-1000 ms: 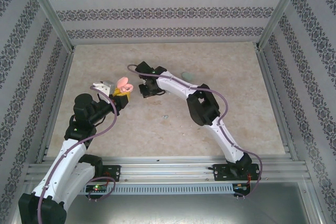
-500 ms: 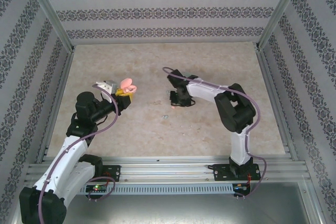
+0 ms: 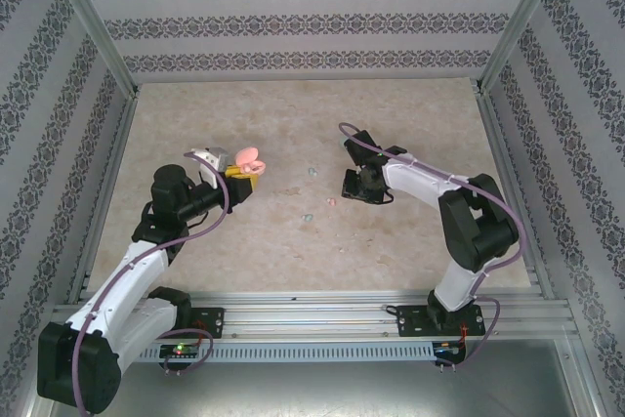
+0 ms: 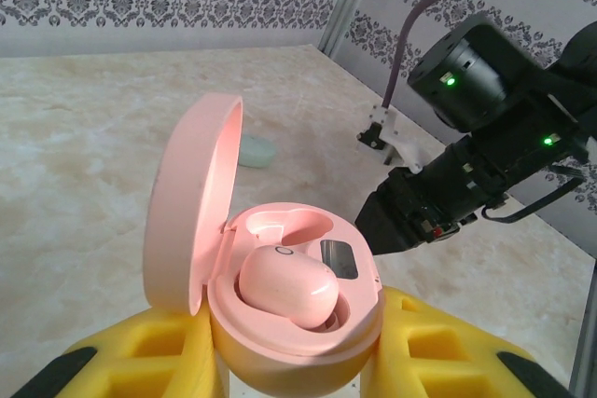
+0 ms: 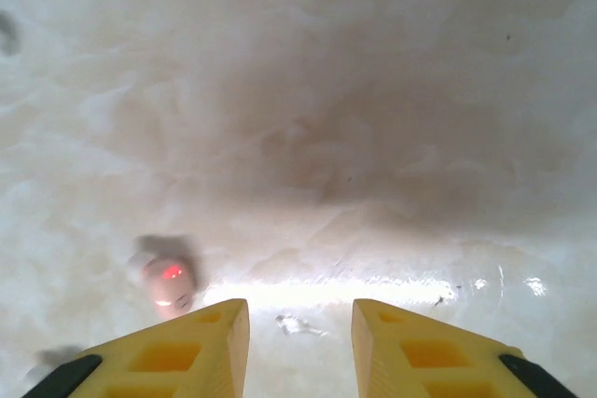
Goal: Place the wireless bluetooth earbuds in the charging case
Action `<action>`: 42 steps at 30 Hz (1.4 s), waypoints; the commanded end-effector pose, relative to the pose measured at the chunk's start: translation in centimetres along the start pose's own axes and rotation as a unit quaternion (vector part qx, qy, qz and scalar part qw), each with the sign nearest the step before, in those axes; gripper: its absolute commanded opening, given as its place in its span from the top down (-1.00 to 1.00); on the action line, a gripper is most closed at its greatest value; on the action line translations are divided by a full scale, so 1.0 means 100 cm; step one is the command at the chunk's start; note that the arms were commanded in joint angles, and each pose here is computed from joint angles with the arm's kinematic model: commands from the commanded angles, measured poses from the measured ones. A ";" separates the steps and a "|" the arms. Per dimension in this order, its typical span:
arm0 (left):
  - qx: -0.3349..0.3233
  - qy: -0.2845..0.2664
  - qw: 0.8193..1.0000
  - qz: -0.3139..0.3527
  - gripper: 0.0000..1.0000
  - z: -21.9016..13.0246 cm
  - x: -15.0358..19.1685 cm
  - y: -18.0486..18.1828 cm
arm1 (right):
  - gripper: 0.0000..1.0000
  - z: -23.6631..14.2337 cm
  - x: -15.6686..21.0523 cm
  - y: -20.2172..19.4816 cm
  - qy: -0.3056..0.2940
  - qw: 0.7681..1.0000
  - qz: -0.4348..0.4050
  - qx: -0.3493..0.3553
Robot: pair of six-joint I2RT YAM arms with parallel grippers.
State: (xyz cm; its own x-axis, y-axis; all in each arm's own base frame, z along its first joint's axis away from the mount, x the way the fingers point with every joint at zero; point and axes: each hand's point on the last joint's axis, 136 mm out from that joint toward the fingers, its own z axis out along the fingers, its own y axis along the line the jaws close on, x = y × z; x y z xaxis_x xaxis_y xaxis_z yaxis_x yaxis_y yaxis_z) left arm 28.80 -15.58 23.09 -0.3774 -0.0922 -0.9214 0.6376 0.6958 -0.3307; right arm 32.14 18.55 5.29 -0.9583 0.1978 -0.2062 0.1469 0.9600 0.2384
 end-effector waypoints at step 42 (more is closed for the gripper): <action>0.056 -0.014 0.997 0.046 0.88 0.012 -0.013 -0.024 | 0.78 0.040 0.016 0.020 0.045 0.995 -0.082 0.040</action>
State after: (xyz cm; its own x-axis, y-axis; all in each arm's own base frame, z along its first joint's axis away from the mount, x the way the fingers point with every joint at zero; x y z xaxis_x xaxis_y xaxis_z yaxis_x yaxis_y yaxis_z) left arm 28.65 -17.46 23.01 -0.3750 -0.0576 -0.9252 0.6941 0.6442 -0.3214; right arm 31.04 21.95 1.45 -0.9902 0.0330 -0.1361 0.0113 0.9875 0.1571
